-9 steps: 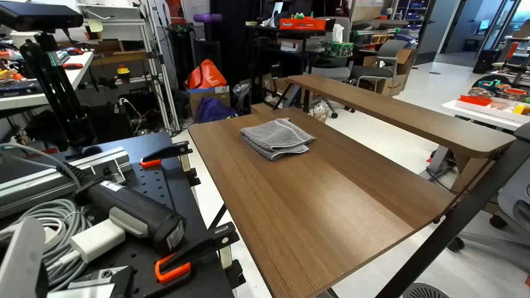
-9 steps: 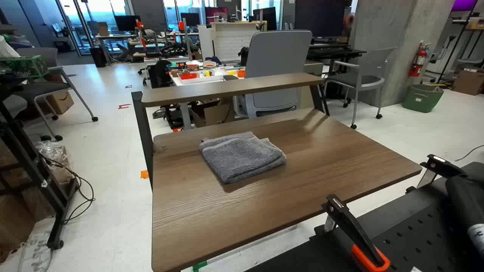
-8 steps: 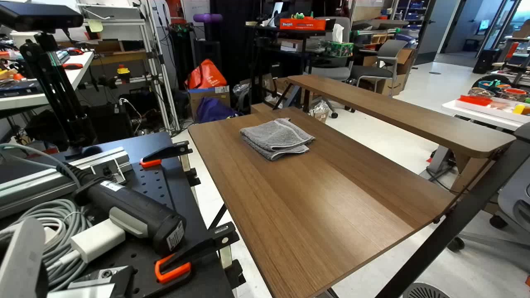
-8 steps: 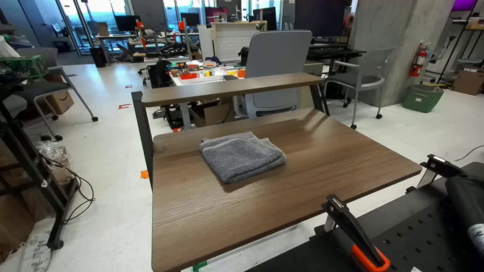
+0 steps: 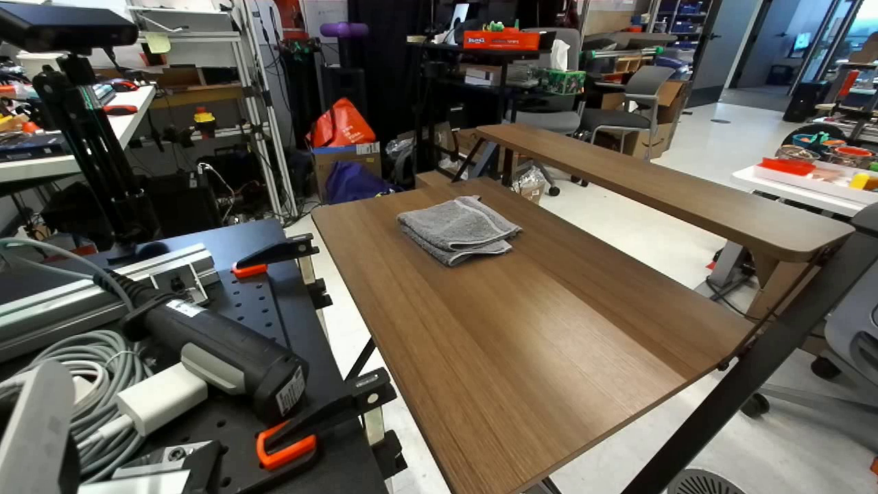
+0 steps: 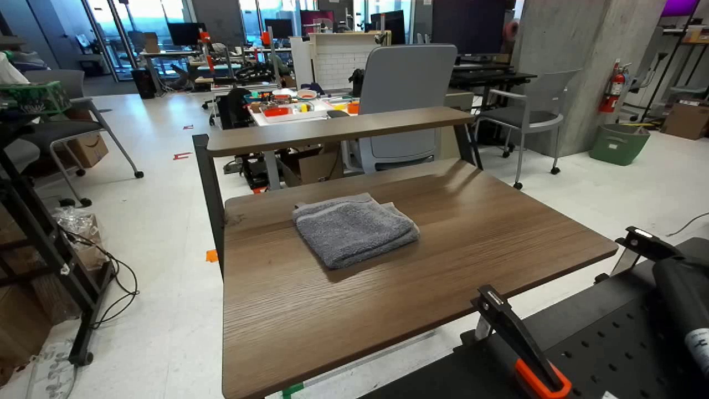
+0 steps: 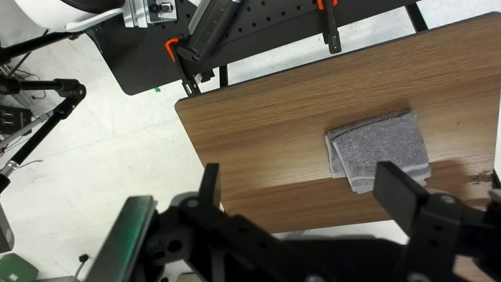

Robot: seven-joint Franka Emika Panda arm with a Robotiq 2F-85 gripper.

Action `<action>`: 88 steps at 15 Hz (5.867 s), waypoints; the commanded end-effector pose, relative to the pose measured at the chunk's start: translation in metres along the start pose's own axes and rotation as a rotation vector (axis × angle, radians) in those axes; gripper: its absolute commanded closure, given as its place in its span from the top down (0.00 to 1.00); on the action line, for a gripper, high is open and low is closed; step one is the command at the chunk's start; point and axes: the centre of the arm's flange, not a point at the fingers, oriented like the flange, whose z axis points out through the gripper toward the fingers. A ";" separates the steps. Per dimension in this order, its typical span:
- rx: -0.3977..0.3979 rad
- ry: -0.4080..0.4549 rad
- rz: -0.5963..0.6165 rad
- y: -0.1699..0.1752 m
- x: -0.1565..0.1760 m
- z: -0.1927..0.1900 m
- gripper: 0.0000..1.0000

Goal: Move the towel to the right

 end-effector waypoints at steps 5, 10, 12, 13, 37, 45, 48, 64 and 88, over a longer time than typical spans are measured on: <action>0.000 0.000 0.000 0.000 0.000 0.000 1.00; 0.000 0.000 0.000 0.000 0.000 0.000 1.00; 0.000 0.000 0.000 0.000 0.000 0.000 1.00; 0.000 0.000 0.000 0.000 0.000 0.000 1.00; 0.000 0.000 0.000 0.000 0.000 0.000 1.00; 0.000 0.000 0.000 0.000 0.000 0.000 1.00; 0.000 0.000 0.000 0.000 0.000 0.000 1.00; -0.001 0.007 0.042 -0.003 0.012 0.005 1.00; 0.109 -0.147 0.384 -0.150 0.172 0.282 1.00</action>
